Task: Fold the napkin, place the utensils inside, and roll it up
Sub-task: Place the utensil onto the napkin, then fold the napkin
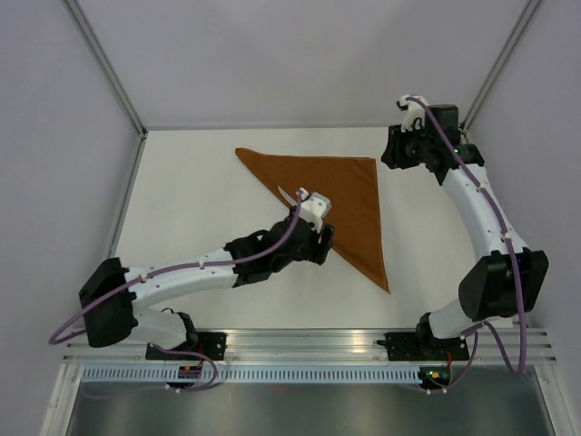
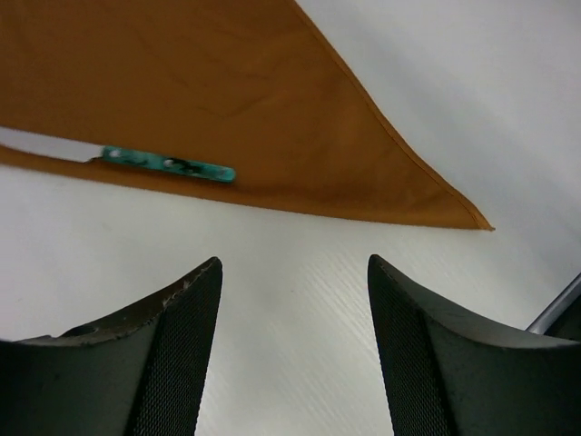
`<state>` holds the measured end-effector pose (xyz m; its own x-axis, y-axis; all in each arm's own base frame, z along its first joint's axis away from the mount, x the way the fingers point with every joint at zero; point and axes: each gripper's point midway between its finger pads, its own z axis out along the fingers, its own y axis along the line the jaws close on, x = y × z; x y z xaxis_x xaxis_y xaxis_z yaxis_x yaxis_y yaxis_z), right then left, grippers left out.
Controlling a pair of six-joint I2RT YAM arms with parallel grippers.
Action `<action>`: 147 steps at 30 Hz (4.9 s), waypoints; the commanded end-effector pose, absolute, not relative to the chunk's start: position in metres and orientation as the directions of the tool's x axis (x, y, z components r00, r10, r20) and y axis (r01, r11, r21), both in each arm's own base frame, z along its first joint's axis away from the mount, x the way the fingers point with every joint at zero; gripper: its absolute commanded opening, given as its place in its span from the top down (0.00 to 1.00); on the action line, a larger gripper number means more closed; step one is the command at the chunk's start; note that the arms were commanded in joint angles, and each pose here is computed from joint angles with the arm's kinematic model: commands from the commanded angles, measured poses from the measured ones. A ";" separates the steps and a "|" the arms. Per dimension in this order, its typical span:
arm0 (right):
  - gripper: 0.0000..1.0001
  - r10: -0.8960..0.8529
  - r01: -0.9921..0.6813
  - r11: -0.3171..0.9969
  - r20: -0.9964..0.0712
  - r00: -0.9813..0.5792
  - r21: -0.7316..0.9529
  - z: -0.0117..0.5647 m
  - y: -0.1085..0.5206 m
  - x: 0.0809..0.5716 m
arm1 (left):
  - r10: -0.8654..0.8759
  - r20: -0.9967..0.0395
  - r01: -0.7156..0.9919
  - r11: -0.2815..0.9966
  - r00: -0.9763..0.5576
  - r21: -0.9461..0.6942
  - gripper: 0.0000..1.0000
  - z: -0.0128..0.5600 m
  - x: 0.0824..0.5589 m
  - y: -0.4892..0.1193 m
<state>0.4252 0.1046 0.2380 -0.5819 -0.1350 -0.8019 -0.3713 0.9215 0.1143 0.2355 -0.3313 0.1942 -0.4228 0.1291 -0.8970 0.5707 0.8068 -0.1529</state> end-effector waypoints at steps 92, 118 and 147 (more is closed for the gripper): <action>0.50 0.049 -0.201 0.941 -0.695 -0.717 0.274 0.181 0.025 0.382 | -0.061 -0.938 0.592 0.762 -0.341 -0.264 0.98 0.140 0.300 -0.443; 0.50 0.047 -0.207 0.937 -0.688 -0.725 0.283 0.178 0.026 0.382 | -0.294 -0.807 0.199 0.873 -0.513 -0.444 0.98 0.108 0.421 -0.305; 0.50 0.042 -0.219 0.933 -0.689 -0.724 0.287 0.179 0.028 0.381 | -0.357 -0.750 0.055 0.885 -0.557 -0.462 0.98 0.079 0.458 -0.254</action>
<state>0.3800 0.0281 0.1799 -0.7229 0.0407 -0.6897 -0.2146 0.9357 0.2801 0.4489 -0.2470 0.0710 -0.5569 -0.3142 -0.7688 0.0597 0.9081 -0.4144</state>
